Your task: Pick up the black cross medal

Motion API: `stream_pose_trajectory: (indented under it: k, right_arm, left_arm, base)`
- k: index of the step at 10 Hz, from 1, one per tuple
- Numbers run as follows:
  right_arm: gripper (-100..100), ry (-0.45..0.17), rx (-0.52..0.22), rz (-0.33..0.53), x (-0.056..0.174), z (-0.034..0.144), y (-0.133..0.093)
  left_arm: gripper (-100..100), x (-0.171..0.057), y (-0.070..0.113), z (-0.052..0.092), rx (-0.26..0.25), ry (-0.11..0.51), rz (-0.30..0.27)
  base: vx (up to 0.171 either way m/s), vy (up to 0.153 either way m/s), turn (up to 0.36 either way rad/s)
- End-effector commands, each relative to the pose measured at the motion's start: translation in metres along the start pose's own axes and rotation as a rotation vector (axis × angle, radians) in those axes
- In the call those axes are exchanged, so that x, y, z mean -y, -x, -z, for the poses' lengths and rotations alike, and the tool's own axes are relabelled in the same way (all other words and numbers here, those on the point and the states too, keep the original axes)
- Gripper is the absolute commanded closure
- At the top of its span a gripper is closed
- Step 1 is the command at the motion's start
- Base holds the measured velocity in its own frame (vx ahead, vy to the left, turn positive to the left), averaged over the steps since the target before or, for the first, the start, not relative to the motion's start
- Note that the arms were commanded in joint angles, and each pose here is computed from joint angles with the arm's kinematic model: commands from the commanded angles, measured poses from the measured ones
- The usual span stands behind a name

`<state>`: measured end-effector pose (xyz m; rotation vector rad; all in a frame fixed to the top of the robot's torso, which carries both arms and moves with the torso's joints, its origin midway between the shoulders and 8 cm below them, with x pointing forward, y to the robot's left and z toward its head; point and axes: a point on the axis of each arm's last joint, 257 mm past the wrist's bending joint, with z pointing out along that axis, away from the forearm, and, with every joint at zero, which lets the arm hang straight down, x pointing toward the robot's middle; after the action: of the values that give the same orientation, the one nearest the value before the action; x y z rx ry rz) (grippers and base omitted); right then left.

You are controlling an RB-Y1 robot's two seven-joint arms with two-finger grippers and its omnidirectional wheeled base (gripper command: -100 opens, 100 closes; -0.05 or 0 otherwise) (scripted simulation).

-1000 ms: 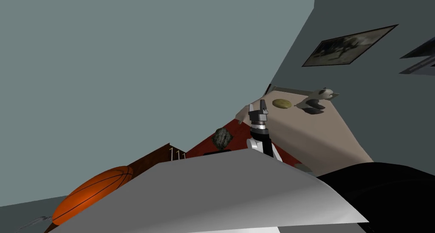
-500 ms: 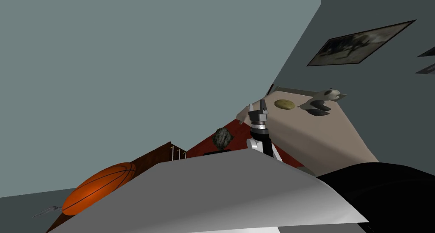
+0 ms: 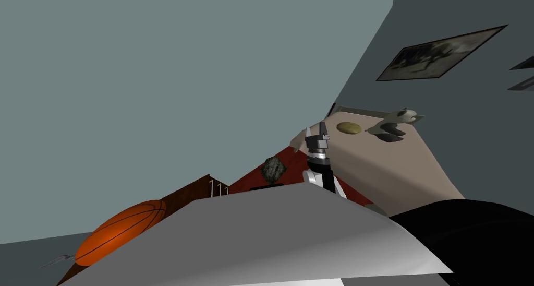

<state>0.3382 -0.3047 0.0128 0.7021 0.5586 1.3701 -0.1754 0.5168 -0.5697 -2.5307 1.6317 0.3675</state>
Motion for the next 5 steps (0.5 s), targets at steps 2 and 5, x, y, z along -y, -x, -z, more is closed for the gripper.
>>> stream_pose_trajectory:
  k: [2, 5]
  right_arm:
    - [0, 0.0, 0.0, 0.0, 0.0, 0.0, 0.0]
    - [0, 0.0, 0.0, 0.0, 0.0, 0.0, 0.0]
  left_arm:
    - [-100, -0.007, 0.007, -0.007, 0.017, -0.027, -0.023]
    - [-100, -0.014, 0.009, -0.013, 0.027, -0.053, -0.05]
  base:
    - [-0.017, 0.057, 0.12]
    - [-0.002, 0.092, 0.116]
